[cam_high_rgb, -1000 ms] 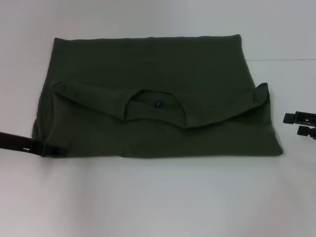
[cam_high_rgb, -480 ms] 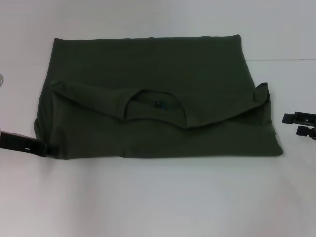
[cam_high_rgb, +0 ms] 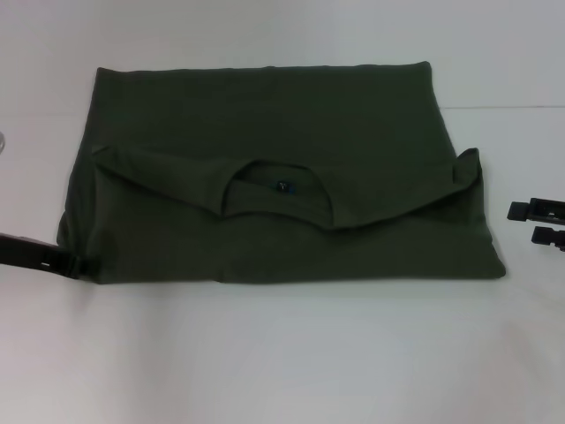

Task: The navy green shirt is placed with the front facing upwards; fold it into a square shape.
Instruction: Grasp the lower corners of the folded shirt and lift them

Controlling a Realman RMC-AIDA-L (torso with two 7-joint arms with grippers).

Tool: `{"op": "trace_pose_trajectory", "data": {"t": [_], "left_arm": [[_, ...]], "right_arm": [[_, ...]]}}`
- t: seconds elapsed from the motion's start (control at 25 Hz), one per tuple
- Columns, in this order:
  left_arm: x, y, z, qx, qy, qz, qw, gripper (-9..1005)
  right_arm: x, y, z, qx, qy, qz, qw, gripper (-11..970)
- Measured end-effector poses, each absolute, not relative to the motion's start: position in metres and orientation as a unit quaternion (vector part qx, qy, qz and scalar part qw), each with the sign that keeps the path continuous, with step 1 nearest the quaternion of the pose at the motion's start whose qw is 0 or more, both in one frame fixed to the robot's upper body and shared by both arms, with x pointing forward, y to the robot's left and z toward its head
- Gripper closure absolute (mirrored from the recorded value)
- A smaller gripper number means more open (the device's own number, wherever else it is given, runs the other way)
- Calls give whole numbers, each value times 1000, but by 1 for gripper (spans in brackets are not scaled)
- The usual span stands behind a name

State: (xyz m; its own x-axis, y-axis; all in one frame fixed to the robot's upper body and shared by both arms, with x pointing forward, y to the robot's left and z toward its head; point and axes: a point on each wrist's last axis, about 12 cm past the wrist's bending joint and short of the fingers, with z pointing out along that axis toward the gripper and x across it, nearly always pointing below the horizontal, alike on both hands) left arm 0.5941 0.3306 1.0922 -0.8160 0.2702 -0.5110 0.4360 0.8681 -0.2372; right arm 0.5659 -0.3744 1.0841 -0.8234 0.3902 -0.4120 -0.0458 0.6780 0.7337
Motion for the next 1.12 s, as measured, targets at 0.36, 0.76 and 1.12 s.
{"op": "trace_pose_trajectory", "data": {"t": [0.36, 0.76, 1.12], "left_arm": [[595, 332, 1094, 188, 936, -174, 240, 955], [595, 331, 1093, 192, 934, -176, 243, 951], [596, 332, 1098, 182, 934, -189, 241, 947]], "right_arm": [[571, -379, 1093, 109, 894, 373, 224, 119], [582, -362, 1090, 83, 907, 351, 216, 120], [589, -361, 1099, 88, 915, 343, 193, 119]]}}
